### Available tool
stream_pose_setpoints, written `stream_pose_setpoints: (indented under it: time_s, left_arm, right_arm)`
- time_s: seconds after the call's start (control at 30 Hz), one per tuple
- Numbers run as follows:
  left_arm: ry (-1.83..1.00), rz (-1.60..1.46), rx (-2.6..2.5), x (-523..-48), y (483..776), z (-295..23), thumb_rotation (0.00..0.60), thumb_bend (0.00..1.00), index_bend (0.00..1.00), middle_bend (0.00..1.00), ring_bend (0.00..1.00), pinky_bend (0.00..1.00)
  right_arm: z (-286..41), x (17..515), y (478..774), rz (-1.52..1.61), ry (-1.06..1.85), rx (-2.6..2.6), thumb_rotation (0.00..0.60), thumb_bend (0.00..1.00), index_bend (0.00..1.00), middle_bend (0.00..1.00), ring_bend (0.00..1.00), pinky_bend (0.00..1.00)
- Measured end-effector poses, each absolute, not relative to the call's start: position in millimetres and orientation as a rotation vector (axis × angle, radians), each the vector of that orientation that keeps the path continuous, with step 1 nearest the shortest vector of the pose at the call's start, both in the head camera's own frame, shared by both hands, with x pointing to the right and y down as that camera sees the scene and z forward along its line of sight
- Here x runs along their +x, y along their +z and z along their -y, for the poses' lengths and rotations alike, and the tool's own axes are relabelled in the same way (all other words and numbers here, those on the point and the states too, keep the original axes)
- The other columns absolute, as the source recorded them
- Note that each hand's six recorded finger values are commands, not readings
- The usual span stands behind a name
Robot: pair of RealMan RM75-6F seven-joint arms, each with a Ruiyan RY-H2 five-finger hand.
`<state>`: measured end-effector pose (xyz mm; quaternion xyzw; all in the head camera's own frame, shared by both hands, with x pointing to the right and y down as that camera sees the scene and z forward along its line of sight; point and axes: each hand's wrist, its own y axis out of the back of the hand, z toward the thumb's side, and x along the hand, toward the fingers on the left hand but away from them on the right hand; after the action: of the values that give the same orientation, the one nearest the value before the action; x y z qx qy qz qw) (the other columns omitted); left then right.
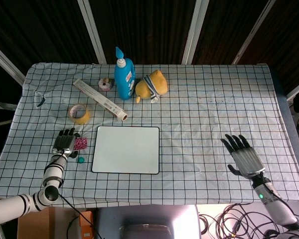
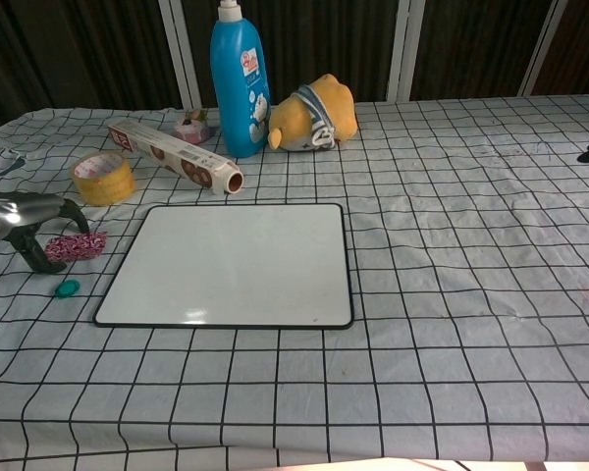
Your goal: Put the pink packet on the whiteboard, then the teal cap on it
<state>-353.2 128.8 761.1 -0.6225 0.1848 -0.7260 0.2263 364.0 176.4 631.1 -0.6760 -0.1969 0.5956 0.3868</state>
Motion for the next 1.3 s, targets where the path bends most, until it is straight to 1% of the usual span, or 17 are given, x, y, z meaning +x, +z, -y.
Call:
stream_pose_setpoints:
  time_s: [0.17, 0.5, 0.7, 0.9, 1.13, 1.3]
  left_arm:
    - [-1.984, -0.526, -1.706, -353, 761, -126, 0.6, 0.36, 0.42, 0.03, 0.0, 0.0]
    - [-1.949, -0.535, -1.704, -352, 759, -127, 0.6, 0.36, 0.48, 0.05, 0.0, 0.0]
    - [-1.9, -0.563, -1.707, -350, 750, -127, 0.6, 0.36, 0.48, 0.05, 0.0, 0.0]
    - [-1.812, -0.589, -1.719, -338, 735, -127, 0.6, 0.36, 0.48, 0.05, 0.0, 0.0]
    - [-1.658, -0.6, -1.776, -304, 712, -139, 0.6, 0.36, 0.47, 0.05, 0.0, 0.0]
    - [-1.601, -0.579, -1.803, -274, 714, -149, 0.6, 0.36, 0.46, 0.06, 0.0, 0.0]
  right_arm:
    - [-176, 366, 631, 0.504, 1.523, -1.717, 0.6, 0.25, 0.0, 0.0, 0.0, 0.0]
    - [-176, 368, 632, 0.511, 1.531, -1.717, 0.6, 0.25, 0.0, 0.0, 0.0, 0.0]
    - [-177, 368, 632, 0.514, 1.532, -1.723, 0.6, 0.25, 0.0, 0.0, 0.0, 0.0]
    - [-178, 365, 632, 0.511, 1.526, -1.729, 0.6, 0.25, 0.0, 0.0, 0.0, 0.0]
    - [-179, 363, 630, 0.521, 1.518, -1.742, 0.6, 0.25, 0.0, 0.0, 0.0, 0.0]
    - [-181, 364, 630, 0.524, 1.515, -1.757, 0.6, 0.25, 0.0, 0.0, 0.0, 0.0]
